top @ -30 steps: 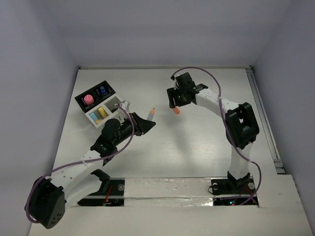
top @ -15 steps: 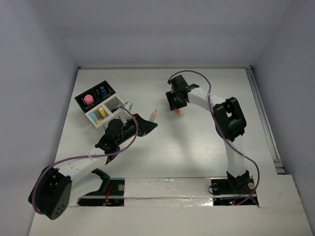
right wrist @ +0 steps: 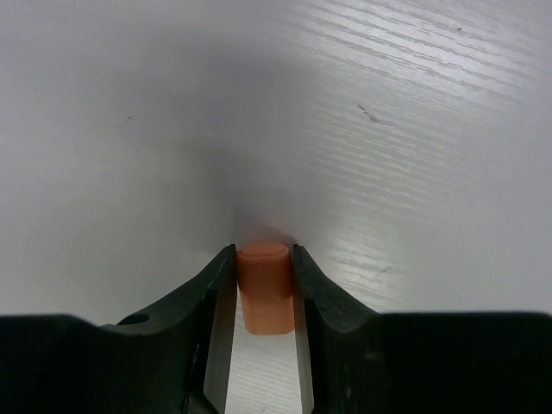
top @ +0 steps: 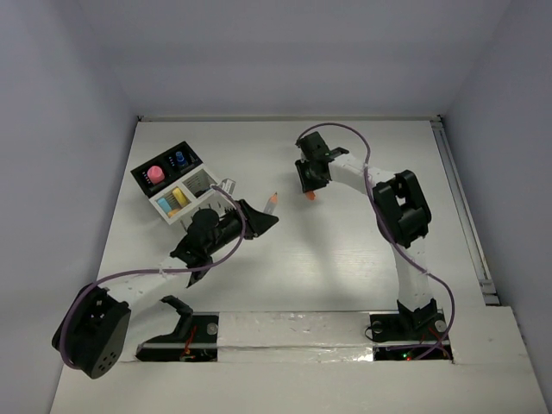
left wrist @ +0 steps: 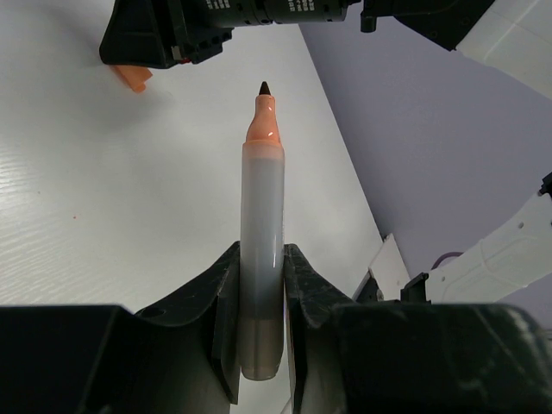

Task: Sort the stationery into containers
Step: Close the pen cap on the pen.

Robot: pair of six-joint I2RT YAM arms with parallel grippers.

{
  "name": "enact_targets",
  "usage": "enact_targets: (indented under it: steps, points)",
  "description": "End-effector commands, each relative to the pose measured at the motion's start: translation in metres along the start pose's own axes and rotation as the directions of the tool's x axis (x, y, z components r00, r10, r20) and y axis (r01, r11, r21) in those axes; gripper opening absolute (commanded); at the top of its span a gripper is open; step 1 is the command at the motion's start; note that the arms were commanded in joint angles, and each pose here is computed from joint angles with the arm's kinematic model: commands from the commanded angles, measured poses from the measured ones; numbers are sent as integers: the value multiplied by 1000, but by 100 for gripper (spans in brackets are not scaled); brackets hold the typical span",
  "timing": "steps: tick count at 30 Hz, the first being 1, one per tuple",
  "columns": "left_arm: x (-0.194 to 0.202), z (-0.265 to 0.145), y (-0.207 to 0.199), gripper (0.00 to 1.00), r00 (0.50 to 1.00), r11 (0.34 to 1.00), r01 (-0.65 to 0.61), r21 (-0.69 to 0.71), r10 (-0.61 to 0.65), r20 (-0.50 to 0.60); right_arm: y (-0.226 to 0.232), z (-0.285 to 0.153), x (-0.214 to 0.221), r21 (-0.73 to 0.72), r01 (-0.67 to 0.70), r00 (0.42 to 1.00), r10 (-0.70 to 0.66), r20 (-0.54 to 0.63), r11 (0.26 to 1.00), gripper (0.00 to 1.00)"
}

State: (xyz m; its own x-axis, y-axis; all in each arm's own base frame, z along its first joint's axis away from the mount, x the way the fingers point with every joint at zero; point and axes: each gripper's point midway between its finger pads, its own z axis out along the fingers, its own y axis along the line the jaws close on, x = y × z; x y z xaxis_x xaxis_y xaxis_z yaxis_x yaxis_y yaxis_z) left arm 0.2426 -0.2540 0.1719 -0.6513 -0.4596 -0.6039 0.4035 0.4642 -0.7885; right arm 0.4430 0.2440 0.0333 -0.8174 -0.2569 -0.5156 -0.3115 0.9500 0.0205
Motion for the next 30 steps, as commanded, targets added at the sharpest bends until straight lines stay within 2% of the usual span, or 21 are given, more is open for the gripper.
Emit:
enact_targets:
  steps: [1,3,4,6,12,14,15,18,24,30]
  points:
    - [-11,3,-12,0,998,998,-35,51,32,58,3,-50,-58,-16,-107,970,108,216,994,9]
    - [-14,6,-13,0,996,998,-36,50,32,83,16,-80,-91,-128,-203,911,235,339,971,8]
    - [-16,8,-16,0,995,997,-44,56,39,95,21,-106,-96,-191,-226,879,285,381,955,5]
    - [-21,14,-17,0,990,997,-74,37,69,125,32,-138,-118,-329,-278,788,410,459,903,3]
    - [-39,28,-10,0,969,988,-152,-40,157,193,42,-195,-126,-537,-344,640,611,466,770,2]
    - [-44,30,-5,0,957,980,-187,-71,198,211,50,-198,-118,-582,-339,646,633,427,739,2]
    - [-43,32,-6,0,953,976,-205,-73,216,214,53,-204,-119,-611,-349,629,660,409,711,1]
    - [-53,35,-6,0,926,957,-270,-104,288,243,68,-201,-112,-645,-355,643,677,357,677,0]
    - [-64,34,-1,0,880,923,-348,-163,382,283,86,-191,-103,-655,-375,666,682,303,656,0]
    - [-62,37,-3,0,865,908,-388,-161,419,275,100,-188,-104,-678,-378,668,693,272,631,0]
